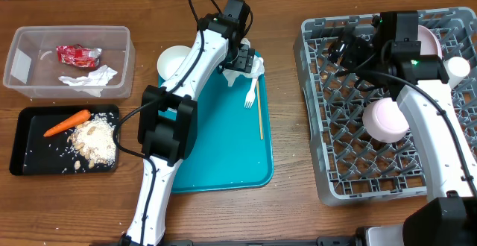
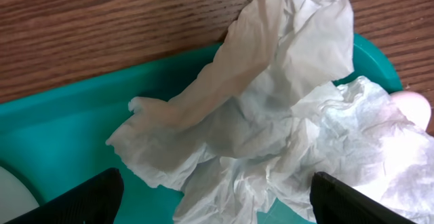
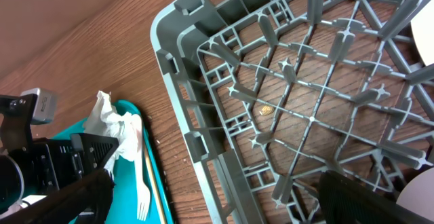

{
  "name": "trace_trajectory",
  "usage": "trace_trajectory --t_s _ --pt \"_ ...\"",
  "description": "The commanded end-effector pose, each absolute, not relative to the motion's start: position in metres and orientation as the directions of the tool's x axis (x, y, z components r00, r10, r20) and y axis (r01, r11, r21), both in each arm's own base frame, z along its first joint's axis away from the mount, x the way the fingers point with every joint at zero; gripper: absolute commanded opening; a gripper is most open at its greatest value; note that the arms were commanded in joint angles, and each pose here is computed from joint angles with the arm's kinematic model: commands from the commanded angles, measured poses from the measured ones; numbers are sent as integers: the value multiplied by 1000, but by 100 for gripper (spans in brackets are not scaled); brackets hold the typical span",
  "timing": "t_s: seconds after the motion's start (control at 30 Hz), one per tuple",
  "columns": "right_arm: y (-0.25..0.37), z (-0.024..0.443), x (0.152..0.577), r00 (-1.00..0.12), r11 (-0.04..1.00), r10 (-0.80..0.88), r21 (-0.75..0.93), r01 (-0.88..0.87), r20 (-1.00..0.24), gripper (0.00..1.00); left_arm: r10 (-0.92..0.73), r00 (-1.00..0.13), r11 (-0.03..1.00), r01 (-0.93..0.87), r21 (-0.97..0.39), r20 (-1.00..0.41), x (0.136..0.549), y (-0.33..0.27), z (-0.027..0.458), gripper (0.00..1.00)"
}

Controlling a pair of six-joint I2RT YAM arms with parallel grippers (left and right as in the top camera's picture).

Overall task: Sort waste into correct bins and load items into the dishwasher rack
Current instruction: 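Close the left gripper on the white tissue and lift it, then carry the tissue left and release it into the clear bin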

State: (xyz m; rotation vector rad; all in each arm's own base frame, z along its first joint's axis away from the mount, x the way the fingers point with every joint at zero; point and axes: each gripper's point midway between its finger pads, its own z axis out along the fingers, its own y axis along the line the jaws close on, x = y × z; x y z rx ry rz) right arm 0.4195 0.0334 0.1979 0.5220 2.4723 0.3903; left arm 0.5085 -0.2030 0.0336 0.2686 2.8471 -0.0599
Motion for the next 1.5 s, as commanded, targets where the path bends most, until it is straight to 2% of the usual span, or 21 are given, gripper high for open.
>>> trace_trajectory --t_s 0.0,0.33,0.4,0.43,0.47,0.53,0.57,0.7,0.83,1.03,1.13,1.27,1.37,1.47 --pt "33 210 424 -740 878 452 396 269 -499 100 198 -949 979 202 9 -247 504 -199 15 91" --pt "33 210 424 -740 878 452 396 269 -499 100 200 -955 979 202 15 -217 496 -196 3 93" --pt "33 210 424 -740 878 452 396 269 -499 100 201 -956 979 203 11 -213 495 -197 0 88" --pt "33 210 424 -740 878 452 396 269 -499 100 202 -956 979 204 12 -211 494 -197 -1 83" --pt "33 210 424 -740 878 452 396 269 -499 100 202 -957 979 204 12 -209 494 -196 -2 72" --pt "33 210 424 -740 878 452 396 269 -499 100 202 -957 979 204 14 -207 493 -196 -1 48" --pt "33 210 424 -740 878 452 396 269 -499 100 202 -959 979 203 18 -200 492 -195 -1 32" --pt "33 210 424 -740 878 452 396 269 -499 100 197 -962 980 196 24 -190 490 -192 15 4" --pt "33 210 424 -740 878 452 396 269 -499 100 176 -957 984 178 12 -232 499 -195 55 4" --pt "33 210 424 -740 878 452 396 269 -499 100 -104 -891 991 -56 -120 -442 534 -162 179 4" --pt "33 210 424 -740 878 452 396 269 -499 100 -199 -844 978 -139 -156 -499 544 -122 214 4" --pt "33 210 424 -740 878 452 396 269 -499 100 -423 -769 906 -374 -200 -479 547 -28 226 4" --pt "33 210 424 -740 878 452 396 269 -499 100 -597 -686 796 -569 -205 -415 534 61 214 4" --pt "33 210 424 -740 878 452 396 269 -499 100 -709 -611 698 -681 -224 -353 517 122 202 5"
